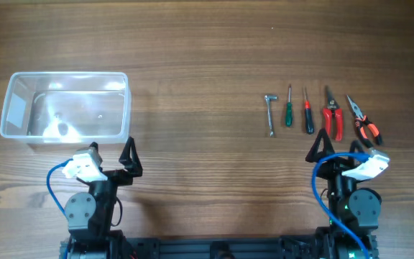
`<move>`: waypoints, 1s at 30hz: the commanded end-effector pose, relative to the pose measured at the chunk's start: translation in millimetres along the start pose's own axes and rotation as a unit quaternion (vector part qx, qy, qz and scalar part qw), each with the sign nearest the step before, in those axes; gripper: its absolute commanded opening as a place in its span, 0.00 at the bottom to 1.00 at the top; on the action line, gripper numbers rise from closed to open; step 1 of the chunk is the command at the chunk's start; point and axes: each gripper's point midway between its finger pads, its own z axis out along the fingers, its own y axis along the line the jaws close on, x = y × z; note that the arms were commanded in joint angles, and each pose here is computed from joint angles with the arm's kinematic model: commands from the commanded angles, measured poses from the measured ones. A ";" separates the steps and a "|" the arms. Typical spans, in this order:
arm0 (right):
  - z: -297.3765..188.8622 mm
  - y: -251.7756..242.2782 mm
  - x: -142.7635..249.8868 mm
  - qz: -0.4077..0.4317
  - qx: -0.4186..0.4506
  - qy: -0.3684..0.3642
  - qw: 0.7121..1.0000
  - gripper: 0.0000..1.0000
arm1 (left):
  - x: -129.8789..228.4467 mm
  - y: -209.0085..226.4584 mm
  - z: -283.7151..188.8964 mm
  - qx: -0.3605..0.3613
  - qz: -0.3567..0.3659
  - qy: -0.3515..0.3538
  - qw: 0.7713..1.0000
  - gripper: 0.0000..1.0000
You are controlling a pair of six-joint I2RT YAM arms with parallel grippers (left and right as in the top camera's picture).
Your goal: Pack container
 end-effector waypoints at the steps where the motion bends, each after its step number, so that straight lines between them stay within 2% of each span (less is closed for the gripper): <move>1: -1.7 24.5 2.4 0.082 -0.066 0.021 0.994 1.00 | -49.3 -20.6 -12.1 0.025 -0.049 -0.059 0.997 1.00; 5: -2.6 39.5 4.1 0.050 -0.096 0.048 0.993 1.00 | -88.2 -21.4 -16.4 -0.018 -0.028 -0.070 0.997 1.00; 8: 0.5 43.4 -2.9 -0.002 -0.085 0.065 0.994 1.00 | -101.4 -20.5 -2.9 -0.056 -0.002 -0.010 0.998 1.00; 14: 28.6 53.2 -24.3 -0.032 -0.038 0.123 0.991 1.00 | -138.1 -30.2 44.2 -0.102 0.002 0.122 0.987 1.00; 18: 61.0 63.3 -35.7 -0.085 -0.004 0.207 0.975 1.00 | -157.2 -41.2 79.7 -0.100 0.040 0.202 0.973 1.00; 22: 89.1 73.0 -52.4 -0.141 0.025 0.288 0.947 1.00 | -169.9 -51.8 102.1 -0.091 0.036 0.250 0.963 1.00; 26: 107.0 71.3 -73.0 -0.146 0.063 0.337 0.928 1.00 | -167.6 -66.7 109.4 -0.058 0.008 0.277 0.959 1.00; 30: 110.2 42.9 -86.2 -0.122 0.120 0.377 0.910 1.00 | -162.9 -85.2 108.9 -0.007 -0.012 0.291 0.957 1.00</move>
